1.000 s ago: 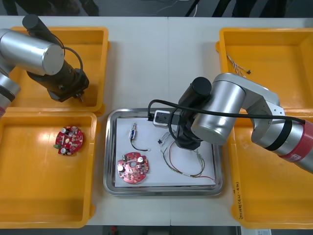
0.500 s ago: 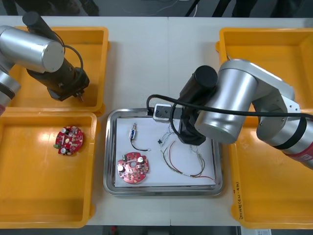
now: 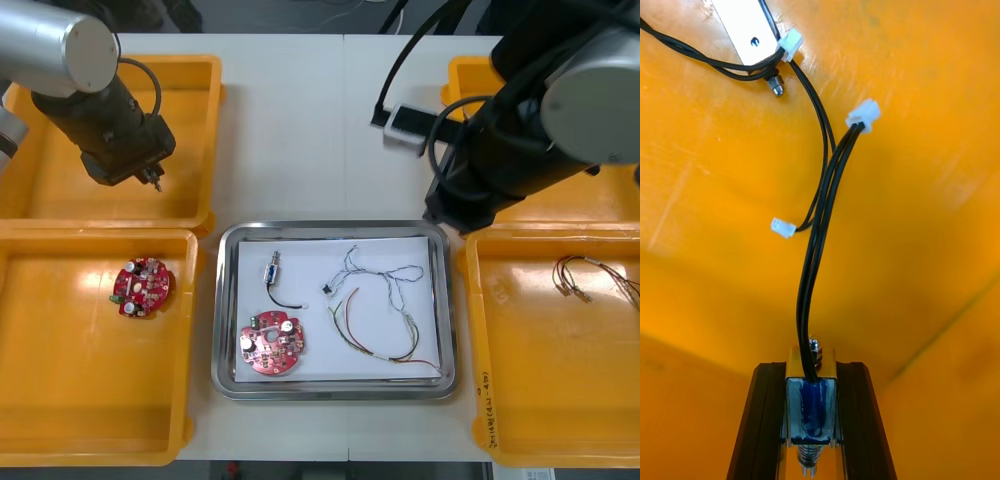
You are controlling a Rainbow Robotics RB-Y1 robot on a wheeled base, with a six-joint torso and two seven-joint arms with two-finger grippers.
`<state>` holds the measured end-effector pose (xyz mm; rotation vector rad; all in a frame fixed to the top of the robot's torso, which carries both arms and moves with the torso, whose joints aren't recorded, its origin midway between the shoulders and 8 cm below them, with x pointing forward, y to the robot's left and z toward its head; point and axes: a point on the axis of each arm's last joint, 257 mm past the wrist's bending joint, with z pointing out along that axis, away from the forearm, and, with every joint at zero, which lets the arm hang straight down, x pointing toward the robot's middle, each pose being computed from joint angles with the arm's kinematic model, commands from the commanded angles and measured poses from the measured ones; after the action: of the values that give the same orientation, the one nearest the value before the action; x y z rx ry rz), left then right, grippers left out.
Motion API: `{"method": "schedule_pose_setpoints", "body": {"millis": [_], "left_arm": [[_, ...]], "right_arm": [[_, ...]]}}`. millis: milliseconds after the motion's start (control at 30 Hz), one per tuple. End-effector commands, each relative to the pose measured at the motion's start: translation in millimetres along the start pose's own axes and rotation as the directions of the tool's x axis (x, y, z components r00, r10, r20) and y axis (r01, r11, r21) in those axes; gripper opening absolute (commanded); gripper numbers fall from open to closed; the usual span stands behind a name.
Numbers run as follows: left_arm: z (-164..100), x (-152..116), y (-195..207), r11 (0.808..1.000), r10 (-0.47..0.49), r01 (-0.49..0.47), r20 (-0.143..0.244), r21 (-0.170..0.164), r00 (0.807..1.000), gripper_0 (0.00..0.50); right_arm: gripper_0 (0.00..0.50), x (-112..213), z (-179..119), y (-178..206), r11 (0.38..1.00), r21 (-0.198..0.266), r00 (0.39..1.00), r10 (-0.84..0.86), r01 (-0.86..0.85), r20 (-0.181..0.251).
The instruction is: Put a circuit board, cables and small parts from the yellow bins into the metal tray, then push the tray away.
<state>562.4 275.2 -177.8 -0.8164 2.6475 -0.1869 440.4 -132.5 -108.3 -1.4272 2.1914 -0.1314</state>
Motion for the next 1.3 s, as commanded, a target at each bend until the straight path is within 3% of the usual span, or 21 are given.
{"method": "schedule_pose_setpoints", "body": {"millis": [33,100,233,600,800,933,1100,1300], "left_arm": [[-52,-28,-16,0.999,0.008,-0.009,0.037,0.032,0.999,0.0],[-60,-31,-18,0.999,-0.003,0.002,0.021,0.033,1.0,0.0],[-73,-38,-24,0.999,-0.008,0.008,0.009,0.038,1.0,0.0],[-110,-30,-43,0.998,0.043,-0.042,-0.051,0.036,0.998,0.0],[-122,-1,-69,0.99,0.134,-0.13,-0.086,0.056,0.987,0.0],[-125,24,-94,0.978,0.197,-0.188,-0.1,0.091,0.975,0.0],[-132,53,-122,0.958,0.271,-0.259,-0.092,0.126,0.958,0.0],[-132,86,-146,0.939,0.329,-0.319,-0.062,0.127,0.942,0.0]], "right_arm": [[0.5,-19,-51,-31,0.984,0.069,0.974,0.153,-0.167,0.17],[0.5,-7,-65,-42,0.959,0.083,0.944,0.248,-0.271,0.216],[0.5,21,-74,-52,0.908,0.091,0.893,0.379,-0.41,0.242],[0.5,124,-88,-79,0.716,0.181,0.738,0.645,-0.674,0.197],[0.5,168,-92,-83,0.592,0.202,0.624,0.759,-0.78,0.183],[0.5,196,-87,-82,0.482,0.198,0.515,0.84,-0.853,0.171],[0.5,222,-81,-83,0.419,0.213,0.452,0.88,-0.883,0.146],[0.5,246,-74,-79,0.348,0.218,0.38,0.916,-0.912,0.127]]}}
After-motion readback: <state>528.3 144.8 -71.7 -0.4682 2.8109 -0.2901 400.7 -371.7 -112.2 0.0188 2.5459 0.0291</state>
